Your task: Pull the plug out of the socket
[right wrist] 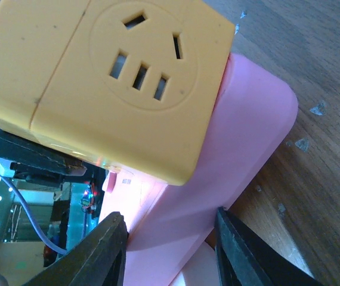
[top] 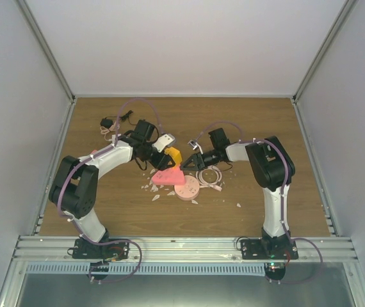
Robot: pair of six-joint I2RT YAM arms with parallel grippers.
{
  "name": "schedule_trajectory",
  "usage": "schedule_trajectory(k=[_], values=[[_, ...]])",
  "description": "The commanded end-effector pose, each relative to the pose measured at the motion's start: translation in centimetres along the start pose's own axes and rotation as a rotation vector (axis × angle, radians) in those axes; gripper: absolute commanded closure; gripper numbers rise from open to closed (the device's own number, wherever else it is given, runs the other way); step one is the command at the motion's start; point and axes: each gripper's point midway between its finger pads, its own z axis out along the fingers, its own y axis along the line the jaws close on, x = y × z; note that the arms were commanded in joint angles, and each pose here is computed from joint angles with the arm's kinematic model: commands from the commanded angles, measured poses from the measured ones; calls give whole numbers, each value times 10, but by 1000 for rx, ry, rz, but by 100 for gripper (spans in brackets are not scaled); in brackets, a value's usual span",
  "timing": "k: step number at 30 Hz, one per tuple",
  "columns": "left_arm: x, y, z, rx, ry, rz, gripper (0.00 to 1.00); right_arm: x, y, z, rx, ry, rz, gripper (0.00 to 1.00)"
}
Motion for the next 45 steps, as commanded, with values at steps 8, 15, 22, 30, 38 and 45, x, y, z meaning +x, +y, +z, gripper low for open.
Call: schedule_trajectory(k=[8, 15, 22, 30, 38, 45], values=[[-27, -8, -7, -11, -103, 73, 71, 4, 5, 10, -40, 34, 33, 46], [-25, -6, -8, -31, -102, 70, 71, -6, 9, 5, 16, 35, 53, 39], [-28, -6, -13, -49, -118, 71, 71, 7, 10, 12, -8, 61, 115, 35], [-31, -6, -19, -59, -138, 71, 71, 12, 17, 25, -61, 91, 118, 51], [-38, -10, -26, -57, -170, 80, 72, 18, 8, 25, -50, 92, 136, 60], [-41, -14, -31, -47, -184, 98, 74, 20, -4, 23, -36, 86, 163, 67]])
